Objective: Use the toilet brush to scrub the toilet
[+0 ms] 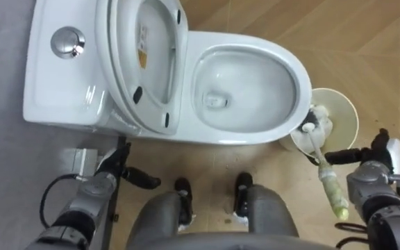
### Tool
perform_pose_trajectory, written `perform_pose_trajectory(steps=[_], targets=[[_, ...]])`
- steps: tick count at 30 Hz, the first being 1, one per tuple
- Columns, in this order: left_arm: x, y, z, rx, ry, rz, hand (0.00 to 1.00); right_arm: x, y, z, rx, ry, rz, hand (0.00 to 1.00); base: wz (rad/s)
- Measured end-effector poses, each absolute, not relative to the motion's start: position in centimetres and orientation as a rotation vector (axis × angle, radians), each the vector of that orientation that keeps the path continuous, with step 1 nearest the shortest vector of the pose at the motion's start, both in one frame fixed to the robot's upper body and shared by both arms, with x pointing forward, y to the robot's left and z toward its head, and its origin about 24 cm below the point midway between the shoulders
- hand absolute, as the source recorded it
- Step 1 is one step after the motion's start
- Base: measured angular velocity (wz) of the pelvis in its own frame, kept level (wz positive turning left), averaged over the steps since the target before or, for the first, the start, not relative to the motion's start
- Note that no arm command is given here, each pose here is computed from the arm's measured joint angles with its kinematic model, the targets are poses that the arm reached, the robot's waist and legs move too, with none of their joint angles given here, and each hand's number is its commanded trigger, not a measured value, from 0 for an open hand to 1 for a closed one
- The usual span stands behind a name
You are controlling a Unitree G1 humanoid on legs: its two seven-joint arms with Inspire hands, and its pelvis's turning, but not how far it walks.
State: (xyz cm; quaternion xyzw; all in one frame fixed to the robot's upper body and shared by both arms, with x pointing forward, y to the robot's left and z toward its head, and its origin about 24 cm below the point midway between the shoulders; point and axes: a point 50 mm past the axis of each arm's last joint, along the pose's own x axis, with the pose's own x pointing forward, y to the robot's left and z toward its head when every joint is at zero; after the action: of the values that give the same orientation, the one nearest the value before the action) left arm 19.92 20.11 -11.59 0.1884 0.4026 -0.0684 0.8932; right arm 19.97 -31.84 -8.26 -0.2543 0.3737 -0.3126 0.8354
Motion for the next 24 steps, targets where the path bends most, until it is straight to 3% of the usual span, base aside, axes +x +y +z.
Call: perform_pose_trajectory(steps=[9, 24], targets=[[21.9, 18.1, -10.0, 0.34, 0.722, -0.193, 0.0, 20.4, -33.6, -7.0, -0.518, 0.796, -0.729, 0.0, 0.04], [24.4, 16.9, -7.1, 0.247, 0.57, -0.212, 0.0, 22.0, -33.6, -6.2, -0.463, 0.793, -0.686, 0.0, 0.06]])
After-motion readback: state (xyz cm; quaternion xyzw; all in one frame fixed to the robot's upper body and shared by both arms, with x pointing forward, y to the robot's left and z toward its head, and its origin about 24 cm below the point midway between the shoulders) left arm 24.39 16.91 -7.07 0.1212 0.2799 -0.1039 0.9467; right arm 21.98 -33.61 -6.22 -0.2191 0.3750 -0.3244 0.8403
